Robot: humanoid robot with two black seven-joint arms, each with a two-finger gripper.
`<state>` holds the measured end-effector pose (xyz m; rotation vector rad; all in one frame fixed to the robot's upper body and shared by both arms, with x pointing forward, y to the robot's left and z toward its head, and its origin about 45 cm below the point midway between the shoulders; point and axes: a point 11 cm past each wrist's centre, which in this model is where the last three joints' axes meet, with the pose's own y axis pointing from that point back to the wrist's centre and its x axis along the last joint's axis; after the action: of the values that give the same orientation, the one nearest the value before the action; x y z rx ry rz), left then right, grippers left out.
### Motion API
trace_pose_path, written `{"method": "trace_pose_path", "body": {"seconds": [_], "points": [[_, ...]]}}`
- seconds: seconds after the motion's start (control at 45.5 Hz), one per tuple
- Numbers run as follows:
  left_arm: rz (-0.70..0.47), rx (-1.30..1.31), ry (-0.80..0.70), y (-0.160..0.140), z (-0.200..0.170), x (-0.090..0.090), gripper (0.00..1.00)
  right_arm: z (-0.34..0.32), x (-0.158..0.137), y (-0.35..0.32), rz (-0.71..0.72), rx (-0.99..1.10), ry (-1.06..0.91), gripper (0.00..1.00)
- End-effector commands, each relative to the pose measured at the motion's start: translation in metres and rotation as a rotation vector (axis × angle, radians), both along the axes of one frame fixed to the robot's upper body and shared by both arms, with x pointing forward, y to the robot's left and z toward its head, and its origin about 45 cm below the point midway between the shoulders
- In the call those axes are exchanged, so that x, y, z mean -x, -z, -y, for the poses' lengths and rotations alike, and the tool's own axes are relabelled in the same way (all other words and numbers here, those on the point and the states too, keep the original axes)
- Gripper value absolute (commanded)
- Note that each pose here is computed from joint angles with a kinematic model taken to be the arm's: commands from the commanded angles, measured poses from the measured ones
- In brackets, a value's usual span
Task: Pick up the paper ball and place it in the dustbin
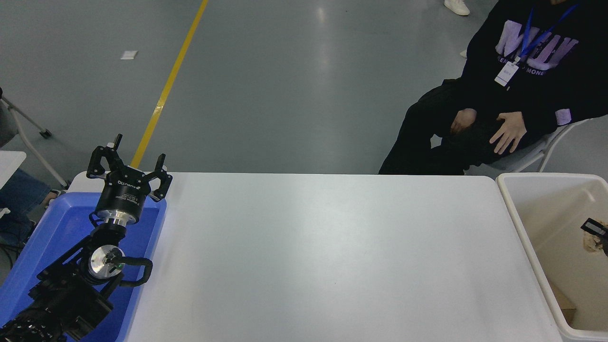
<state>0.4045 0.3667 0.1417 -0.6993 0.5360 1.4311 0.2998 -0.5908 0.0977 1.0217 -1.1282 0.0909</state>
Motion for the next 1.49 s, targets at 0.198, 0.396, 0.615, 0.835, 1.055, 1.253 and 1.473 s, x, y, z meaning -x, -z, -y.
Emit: {"method": "trace_pose_path", "body": {"seconds": [0.198, 0.396, 0.615, 0.835, 1.055, 1.253, 1.473], "points": [[0.001, 0.0, 0.0, 0.0, 0.0, 0.0, 0.98, 0.006, 0.016, 0.01, 0.018, 0.046, 0.042, 0.0], [0.001, 0.0, 0.0, 0.0, 0.0, 0.0, 0.98, 0.006, 0.015, 0.009, 0.024, 0.047, 0.041, 0.0], [0.001, 0.0, 0.0, 0.0, 0.0, 0.0, 0.98, 0.007, 0.014, 0.008, 0.037, 0.045, 0.05, 0.0], [0.001, 0.0, 0.0, 0.0, 0.0, 0.0, 0.98, 0.011, 0.01, -0.003, 0.143, 0.141, 0.051, 0.89], [0.001, 0.0, 0.0, 0.0, 0.0, 0.0, 0.98, 0.011, 0.01, -0.003, 0.15, 0.145, 0.052, 0.96], [0.001, 0.0, 0.0, 0.0, 0.0, 0.0, 0.98, 0.012, 0.009, -0.005, 0.157, 0.15, 0.052, 0.96], [0.001, 0.0, 0.0, 0.0, 0.0, 0.0, 0.98, 0.011, 0.009, -0.004, 0.156, 0.151, 0.051, 0.96]]}}
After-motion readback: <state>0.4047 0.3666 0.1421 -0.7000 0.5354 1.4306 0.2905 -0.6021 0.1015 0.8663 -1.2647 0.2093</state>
